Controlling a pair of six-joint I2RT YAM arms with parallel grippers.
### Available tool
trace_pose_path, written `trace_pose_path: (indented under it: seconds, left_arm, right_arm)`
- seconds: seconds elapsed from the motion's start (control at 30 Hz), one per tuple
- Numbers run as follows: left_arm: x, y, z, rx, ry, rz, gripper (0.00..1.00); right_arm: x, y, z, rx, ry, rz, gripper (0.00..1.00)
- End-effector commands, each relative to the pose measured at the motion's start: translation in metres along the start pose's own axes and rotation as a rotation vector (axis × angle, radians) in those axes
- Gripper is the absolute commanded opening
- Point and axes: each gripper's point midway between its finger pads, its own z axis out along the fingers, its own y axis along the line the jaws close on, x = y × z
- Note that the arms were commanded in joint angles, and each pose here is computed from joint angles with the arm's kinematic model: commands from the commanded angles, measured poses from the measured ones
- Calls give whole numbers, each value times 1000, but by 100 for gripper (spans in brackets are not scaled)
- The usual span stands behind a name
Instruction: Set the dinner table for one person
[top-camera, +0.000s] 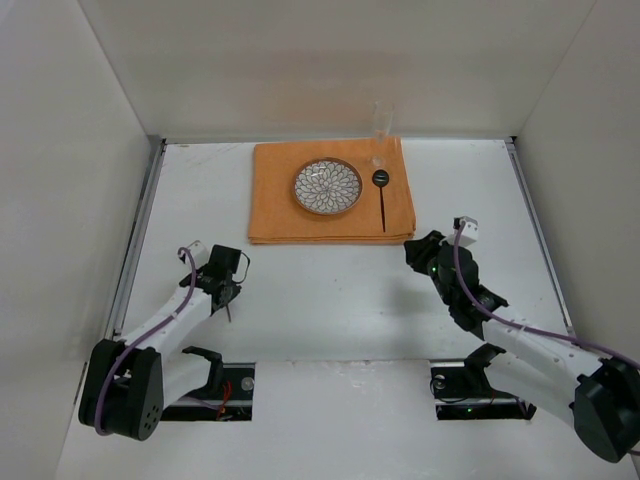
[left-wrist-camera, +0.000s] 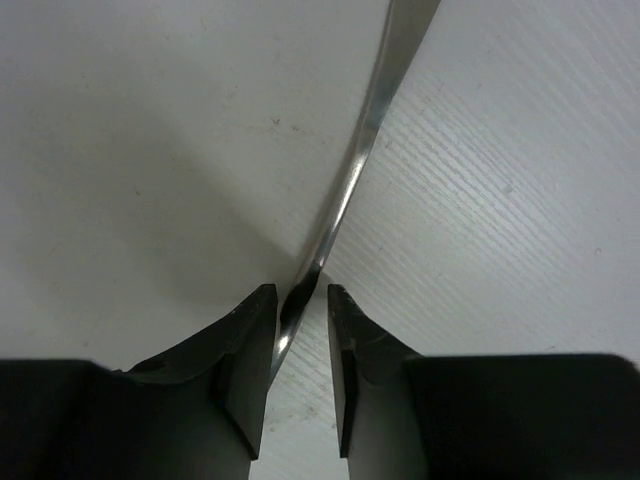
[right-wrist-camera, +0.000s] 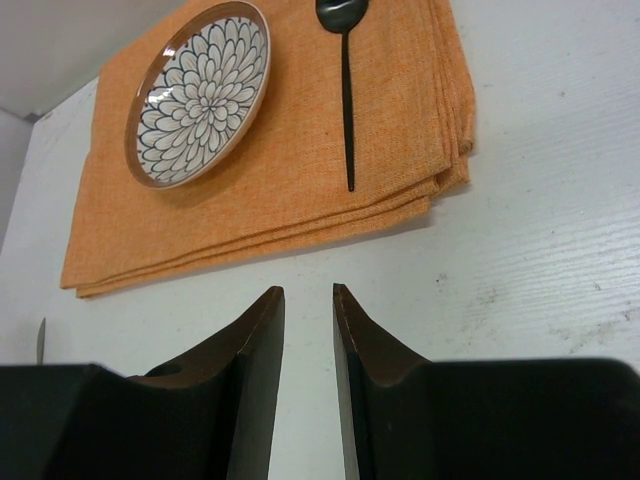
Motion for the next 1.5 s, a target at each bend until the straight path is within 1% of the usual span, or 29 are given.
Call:
trace_pose_path:
  seconds: [0.0,0.13,0.27,0.43,0.57,0.7,0.8,0.87,0.93,1.1,1.2,1.3,1.37,1.47]
  left_arm:
    - [20,5,0,-3,87,33,20]
    - [22,3,-1,6,96,36,8]
    - [19,1,-3,21,85,33,1]
    - [8,-8,-13,89,22,18,0]
    - [-7,-23,-27,154,-47,70,0]
    - [-34,-58,-55,252,-154,176,0]
    - [-52,-100,-74,347,-229,293,0]
    - [-64,-125,-80,379,-275,378,0]
    - [-75,-143,-78,398,-295,398,0]
    - [-85,-204,-73,527,-292,419,0]
    - [-97,-238,-62,555,-275,451,1]
    - [-115,-268,-45,576,-251,450,1]
    - [-124,-283,-28,585,-211,463,1]
    - [-131,-290,1,559,-145,468,1]
  right_arm:
    - [-20,21,-2,-70,-60,25,32]
    - [-22,21,-3,-72,-68,26,32]
    - [-24,21,-5,-76,-75,29,32]
    - [-25,21,-6,-78,-80,31,32]
    - [-24,20,-5,-75,-76,29,32]
    - [-20,19,-3,-66,-65,23,32]
    - [-20,19,-2,-65,-66,23,32]
    - [-21,20,-2,-68,-68,25,32]
    - [-22,21,-3,-72,-73,27,33]
    - [-22,21,-3,-76,-76,29,33]
    - [-19,20,-1,-70,-64,22,33]
    - [-17,22,0,-74,-60,15,33]
    - [-18,23,-1,-77,-61,13,33]
    - [-20,24,-3,-82,-70,15,33]
